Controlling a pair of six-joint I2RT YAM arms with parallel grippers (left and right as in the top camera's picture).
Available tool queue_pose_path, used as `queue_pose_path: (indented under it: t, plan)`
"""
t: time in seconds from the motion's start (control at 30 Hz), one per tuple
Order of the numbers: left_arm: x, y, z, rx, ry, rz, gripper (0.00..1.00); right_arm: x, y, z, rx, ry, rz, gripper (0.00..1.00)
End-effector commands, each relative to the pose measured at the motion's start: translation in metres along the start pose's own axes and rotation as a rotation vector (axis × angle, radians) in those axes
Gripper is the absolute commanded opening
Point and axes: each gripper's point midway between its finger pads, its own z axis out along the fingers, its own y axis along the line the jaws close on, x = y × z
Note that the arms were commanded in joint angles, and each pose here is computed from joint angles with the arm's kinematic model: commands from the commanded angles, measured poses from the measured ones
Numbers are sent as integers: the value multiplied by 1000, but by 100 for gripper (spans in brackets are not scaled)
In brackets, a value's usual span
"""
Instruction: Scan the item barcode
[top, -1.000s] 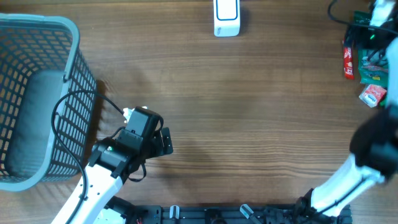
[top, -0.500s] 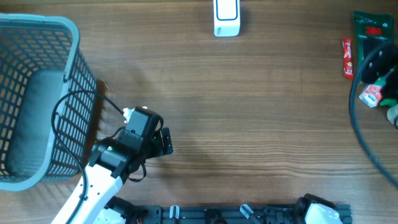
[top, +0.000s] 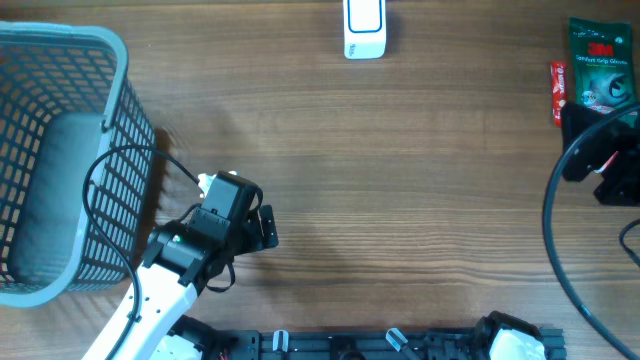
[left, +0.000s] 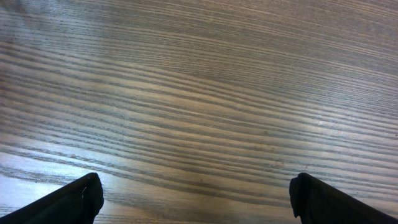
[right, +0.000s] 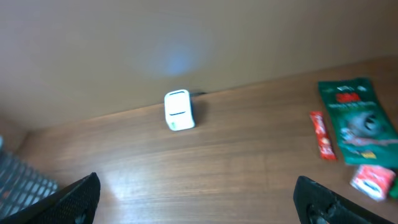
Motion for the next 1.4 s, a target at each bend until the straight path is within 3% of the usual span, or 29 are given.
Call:
queue_pose_path:
  t: [0.0, 0.27, 0.5, 0.97, 1.37]
  plan:
    - [-3, 0, -1, -9, -14, 15, 100, 0, 29, -4, -166, -22, -171, 100]
    - [-3, 1, -1, -9, -14, 15, 100, 2, 58, -27, -268, -92, -337, 100]
    - [-3, 1, -1, -9, -14, 15, 100, 11, 97, -67, -355, -315, -561, 100]
    - [-3, 1, -1, -9, -14, 15, 100, 117, 89, -36, -454, -688, -740, 100]
    - [-3, 1, -1, -9, -14, 15, 100, 144, 38, 23, -320, -868, -498, 100]
